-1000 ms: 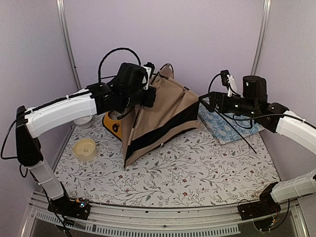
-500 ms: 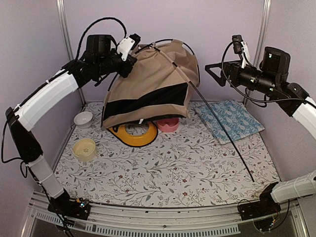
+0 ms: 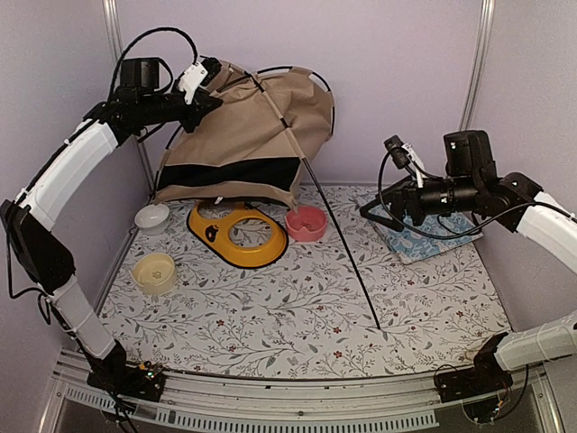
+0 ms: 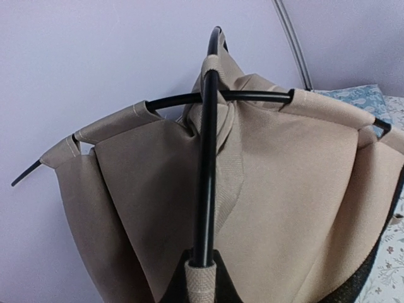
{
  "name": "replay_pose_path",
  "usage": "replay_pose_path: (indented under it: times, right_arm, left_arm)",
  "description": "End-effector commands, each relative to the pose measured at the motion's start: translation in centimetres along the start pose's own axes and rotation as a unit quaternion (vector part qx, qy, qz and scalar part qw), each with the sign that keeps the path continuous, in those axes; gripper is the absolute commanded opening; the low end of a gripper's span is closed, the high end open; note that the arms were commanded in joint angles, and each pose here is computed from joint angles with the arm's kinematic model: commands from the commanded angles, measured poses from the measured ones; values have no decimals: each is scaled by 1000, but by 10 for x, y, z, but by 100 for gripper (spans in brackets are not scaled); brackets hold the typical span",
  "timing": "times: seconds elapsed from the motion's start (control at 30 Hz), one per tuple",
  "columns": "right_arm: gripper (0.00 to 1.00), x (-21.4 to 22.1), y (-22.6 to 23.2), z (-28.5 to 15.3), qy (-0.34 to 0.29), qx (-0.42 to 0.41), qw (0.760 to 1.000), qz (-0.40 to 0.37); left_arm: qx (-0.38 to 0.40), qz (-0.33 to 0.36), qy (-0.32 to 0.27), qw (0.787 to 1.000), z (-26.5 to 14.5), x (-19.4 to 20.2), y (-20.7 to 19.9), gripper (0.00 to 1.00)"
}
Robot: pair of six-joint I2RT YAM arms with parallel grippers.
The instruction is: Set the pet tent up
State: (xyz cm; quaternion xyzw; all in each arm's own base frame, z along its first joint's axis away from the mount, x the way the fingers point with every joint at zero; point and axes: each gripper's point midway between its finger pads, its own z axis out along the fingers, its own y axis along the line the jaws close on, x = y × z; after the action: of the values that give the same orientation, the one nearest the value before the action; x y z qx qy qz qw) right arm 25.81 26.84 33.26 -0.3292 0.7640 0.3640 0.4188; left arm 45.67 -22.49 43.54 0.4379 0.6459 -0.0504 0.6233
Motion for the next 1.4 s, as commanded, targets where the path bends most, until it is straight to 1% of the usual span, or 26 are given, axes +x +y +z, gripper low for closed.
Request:
replay_pose_path:
  times: [0.0,0.1,0.17,0.23,0.33,0.4,0.47,0.53,0.6,0.7,0.8,0.9,1.03,1.1,1.2,1.37]
  right_arm:
    - [96,63,12,12,80,-32,996,22]
    - [91,94,14,21,104,-47,993,39]
    - [87,119,25,27,130,-70,988,53]
    - [86,138,36,31,154,-74,984,51]
    - [81,155,41,27,161,-68,983,57]
    - [76,161,42,22,162,-68,982,74]
    - [74,163,41,16,157,-57,982,89]
    - [74,157,41,8,139,-47,985,96]
    - [75,151,48,0,119,-59,985,106]
    - [75,160,60,-4,135,-85,980,117]
    - [78,166,76,-2,148,-106,978,106]
    - [79,176,73,5,164,-89,976,110]
    - [79,184,51,14,167,-26,978,124]
    - [75,187,53,18,168,-35,976,131]
    - [65,194,64,23,178,-63,972,140]
    - [56,199,90,26,191,-97,969,121]
  left_arm:
    - [16,31,-67,997,-13,-36,11,0]
    - [21,31,-73,997,-11,-38,13,0]
    - [23,33,-74,996,-8,-38,14,0]
    - [23,34,-72,997,-7,-38,16,0]
    - [27,32,-74,996,-5,-37,15,0]
    - [31,30,-75,996,-4,-36,13,0]
    - [36,29,-75,996,-2,-35,12,0]
    - [41,30,-78,996,-2,-36,10,0]
    - [43,31,-77,996,-1,-35,10,0]
    - [45,32,-80,995,0,-35,11,0]
    - [44,32,-81,995,2,-35,14,0]
    - [46,33,-84,995,5,-36,15,0]
    - [45,34,-86,995,6,-37,17,0]
    - [44,36,-86,995,6,-36,18,0]
    - [43,37,-86,995,7,-35,20,0]
    - [44,38,-91,994,8,-37,22,0]
